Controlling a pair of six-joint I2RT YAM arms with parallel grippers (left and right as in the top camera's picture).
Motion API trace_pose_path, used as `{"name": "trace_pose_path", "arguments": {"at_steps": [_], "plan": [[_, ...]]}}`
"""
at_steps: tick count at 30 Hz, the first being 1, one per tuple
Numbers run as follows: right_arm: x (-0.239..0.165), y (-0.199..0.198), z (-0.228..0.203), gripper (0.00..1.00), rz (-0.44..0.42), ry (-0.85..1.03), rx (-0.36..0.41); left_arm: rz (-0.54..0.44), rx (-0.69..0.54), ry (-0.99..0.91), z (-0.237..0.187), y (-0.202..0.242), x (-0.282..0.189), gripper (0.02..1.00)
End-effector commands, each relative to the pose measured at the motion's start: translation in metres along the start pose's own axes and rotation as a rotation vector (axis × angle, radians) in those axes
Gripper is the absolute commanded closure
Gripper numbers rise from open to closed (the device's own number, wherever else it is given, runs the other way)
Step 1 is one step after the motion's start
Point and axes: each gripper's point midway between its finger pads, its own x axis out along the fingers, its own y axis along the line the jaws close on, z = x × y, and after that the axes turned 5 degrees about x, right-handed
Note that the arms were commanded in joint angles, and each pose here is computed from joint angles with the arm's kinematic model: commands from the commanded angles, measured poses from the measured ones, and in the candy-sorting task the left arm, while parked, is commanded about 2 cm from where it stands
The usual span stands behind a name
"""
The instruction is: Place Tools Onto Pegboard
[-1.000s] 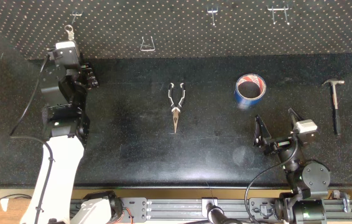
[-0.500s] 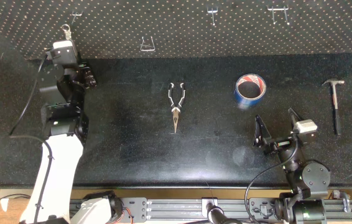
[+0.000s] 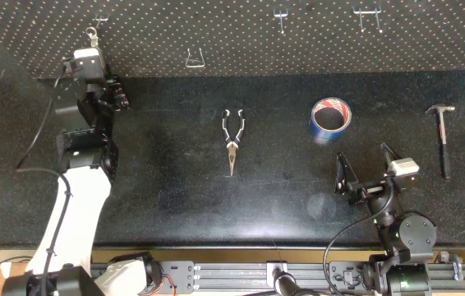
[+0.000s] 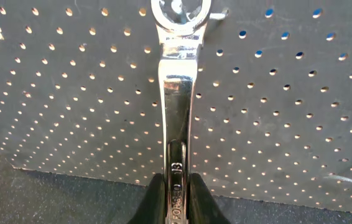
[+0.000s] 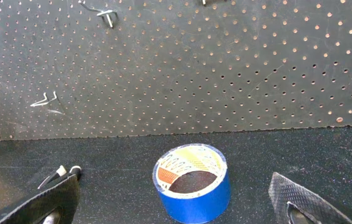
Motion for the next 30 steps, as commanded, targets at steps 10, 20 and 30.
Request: {"name": "trace_pose_path", "arguments": {"at_steps": [10,20,30], "plan": [[0.0,0.002,-0.001,0.005,0.008,0.0,0.01,-0.004,0.012,-0.027,0.025,0.002,0.001,0.023],[0.0,0.002,-0.001,0.005,0.008,0.0,0.01,0.163,0.018,0.105,0.013,0.032,-0.128,0.023],[0.0,0.002,-0.001,0.005,0.008,0.0,0.01,-0.049,-0.055,0.122,0.002,-0.006,-0.158,0.023]]}}
